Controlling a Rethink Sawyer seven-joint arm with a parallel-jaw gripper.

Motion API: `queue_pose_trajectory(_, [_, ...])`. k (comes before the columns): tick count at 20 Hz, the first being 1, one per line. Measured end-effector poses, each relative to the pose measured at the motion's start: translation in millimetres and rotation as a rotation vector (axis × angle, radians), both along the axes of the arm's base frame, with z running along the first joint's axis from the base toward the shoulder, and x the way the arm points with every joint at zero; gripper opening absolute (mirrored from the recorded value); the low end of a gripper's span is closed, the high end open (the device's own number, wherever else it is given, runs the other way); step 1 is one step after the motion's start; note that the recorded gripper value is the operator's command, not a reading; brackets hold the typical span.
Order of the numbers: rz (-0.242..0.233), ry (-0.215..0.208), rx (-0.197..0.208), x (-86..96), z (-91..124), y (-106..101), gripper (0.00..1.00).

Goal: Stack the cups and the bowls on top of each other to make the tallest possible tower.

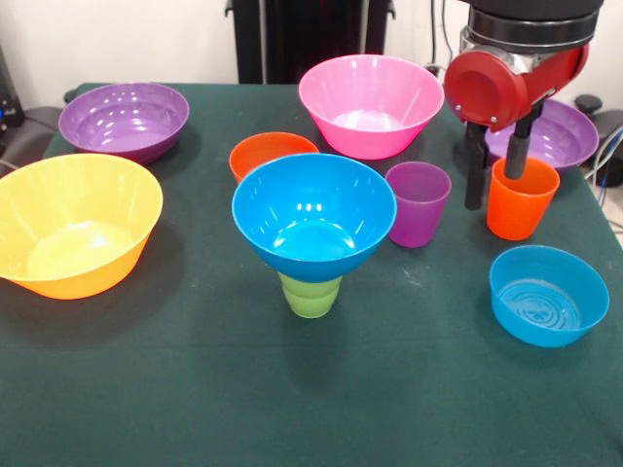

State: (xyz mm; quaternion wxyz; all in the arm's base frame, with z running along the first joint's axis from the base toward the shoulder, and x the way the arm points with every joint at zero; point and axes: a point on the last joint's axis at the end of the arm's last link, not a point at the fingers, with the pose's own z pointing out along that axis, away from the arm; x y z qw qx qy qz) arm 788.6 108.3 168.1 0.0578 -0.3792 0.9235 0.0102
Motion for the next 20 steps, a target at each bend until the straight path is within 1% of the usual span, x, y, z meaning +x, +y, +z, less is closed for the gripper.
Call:
queue_pose_trajectory(7, [0.003,0.012,0.0,-4.3,-4,1,1.0])
queue_pose_trajectory(12, [0.001,0.024,0.001,-8.2,-8,-2,1.0])
queue_pose_trajectory(13, [-0.002,0.035,0.002,-12.0,-12,-5,1.0])
queue_pose_trajectory(15, [-0.003,0.044,0.003,-15.2,-15,-7,1.0])
queue_pose_trajectory(16, [-0.004,0.057,0.003,-20.2,-19,-10,1.0])
queue_pose_trajectory(18, [-0.005,0.066,0.004,-24.1,-23,-11,1.0])
queue_pose_trajectory(19, [-0.004,0.079,0.006,-30.9,-29,-13,1.0])
queue_pose_trajectory(20, [-0.003,0.083,0.007,-33.8,-32,-13,1.0])
